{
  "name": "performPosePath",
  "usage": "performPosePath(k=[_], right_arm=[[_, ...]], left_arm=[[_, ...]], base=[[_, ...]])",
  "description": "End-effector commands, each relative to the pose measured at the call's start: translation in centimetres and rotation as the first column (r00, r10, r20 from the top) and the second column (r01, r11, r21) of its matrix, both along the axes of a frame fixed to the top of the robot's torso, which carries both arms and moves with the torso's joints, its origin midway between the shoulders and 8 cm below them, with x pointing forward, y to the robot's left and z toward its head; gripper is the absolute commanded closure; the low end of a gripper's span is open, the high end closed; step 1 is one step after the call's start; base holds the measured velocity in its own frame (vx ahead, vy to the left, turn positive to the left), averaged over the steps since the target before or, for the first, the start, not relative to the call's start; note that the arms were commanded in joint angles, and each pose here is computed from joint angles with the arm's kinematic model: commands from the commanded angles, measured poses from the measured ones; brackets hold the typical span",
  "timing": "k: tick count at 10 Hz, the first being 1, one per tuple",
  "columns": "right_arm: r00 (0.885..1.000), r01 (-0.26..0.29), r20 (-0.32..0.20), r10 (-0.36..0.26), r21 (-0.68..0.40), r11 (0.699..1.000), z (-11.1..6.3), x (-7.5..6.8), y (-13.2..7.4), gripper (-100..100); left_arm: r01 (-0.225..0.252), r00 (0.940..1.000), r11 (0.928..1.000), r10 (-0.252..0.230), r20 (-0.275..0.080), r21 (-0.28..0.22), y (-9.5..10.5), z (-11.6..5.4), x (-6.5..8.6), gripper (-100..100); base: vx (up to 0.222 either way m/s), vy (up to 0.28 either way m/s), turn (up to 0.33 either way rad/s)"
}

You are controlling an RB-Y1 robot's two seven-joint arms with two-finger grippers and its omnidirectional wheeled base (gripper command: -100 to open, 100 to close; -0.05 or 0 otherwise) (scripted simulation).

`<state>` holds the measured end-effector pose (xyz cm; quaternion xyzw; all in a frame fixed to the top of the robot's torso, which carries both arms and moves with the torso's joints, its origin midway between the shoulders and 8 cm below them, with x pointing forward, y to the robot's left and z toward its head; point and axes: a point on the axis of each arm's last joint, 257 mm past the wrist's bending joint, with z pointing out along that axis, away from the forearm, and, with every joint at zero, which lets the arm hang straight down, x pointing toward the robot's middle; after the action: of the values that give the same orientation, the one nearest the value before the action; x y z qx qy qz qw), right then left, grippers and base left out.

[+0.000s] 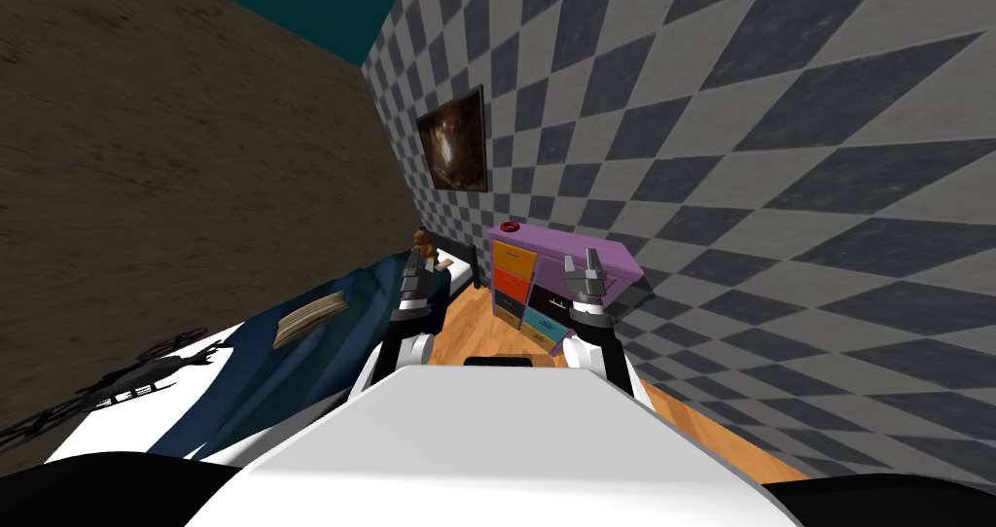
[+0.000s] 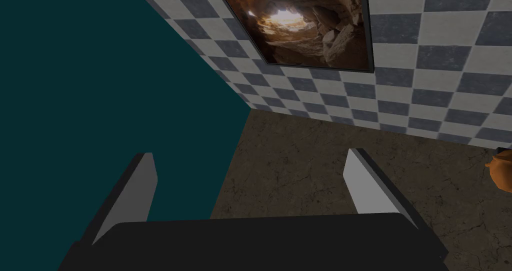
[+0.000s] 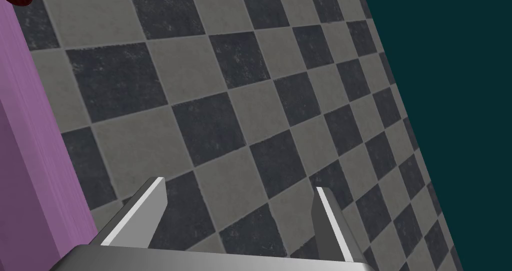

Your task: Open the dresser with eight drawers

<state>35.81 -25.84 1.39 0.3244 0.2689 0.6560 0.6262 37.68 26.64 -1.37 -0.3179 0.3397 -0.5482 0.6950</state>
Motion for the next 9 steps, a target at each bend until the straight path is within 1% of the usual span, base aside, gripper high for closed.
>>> performPosePath(k=[1,9], right_arm=[[1.0,0.0,0.0,0.0,0.0,1.0,0.0,0.0,0.0,0],[1.0,0.0,0.0,0.0,0.0,1.0,0.02,-0.01,0.0,0]], left_arm=[[0.0,1.0,1.0,0.0,0.0,0.0,0.0,0.0,0.0,0],[0.0,1.0,1.0,0.0,0.0,0.0,0.0,0.02,-0.01,0]], base=[[0.0,0.0,0.0],[0.0,0.0,0.0]])
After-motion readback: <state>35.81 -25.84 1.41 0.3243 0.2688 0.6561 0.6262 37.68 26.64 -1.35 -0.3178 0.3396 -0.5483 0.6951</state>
